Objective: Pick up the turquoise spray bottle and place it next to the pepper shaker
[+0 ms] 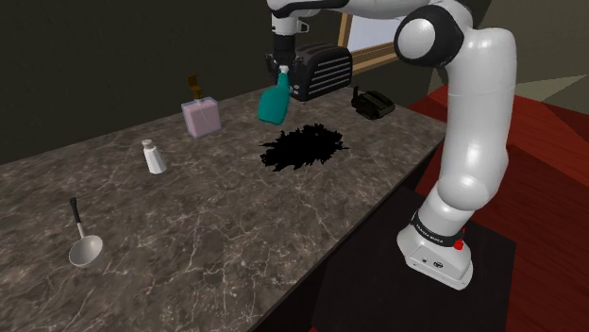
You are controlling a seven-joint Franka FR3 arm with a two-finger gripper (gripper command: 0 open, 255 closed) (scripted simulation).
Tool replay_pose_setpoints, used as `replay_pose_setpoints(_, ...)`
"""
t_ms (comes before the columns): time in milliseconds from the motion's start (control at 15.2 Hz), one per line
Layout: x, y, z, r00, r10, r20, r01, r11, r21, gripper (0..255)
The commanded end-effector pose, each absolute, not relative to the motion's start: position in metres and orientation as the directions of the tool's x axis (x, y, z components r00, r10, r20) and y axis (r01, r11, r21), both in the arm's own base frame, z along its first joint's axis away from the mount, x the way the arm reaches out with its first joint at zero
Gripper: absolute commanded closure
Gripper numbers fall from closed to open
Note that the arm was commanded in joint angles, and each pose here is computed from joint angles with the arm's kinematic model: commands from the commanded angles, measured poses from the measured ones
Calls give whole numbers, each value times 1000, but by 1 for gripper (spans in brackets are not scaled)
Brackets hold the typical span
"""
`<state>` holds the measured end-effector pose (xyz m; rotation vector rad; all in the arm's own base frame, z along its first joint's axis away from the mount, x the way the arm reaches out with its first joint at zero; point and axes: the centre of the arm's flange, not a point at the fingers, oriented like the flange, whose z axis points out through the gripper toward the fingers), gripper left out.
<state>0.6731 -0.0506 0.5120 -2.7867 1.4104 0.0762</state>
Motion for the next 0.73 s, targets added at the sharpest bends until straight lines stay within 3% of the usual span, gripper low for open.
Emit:
replay_pose_setpoints(0, 667, -26, 512, 590, -806, -51, -807, -591, 7, 255)
replay_pose_setpoints(660, 645, 104, 513, 590, -806, -51, -807, -591, 7, 255)
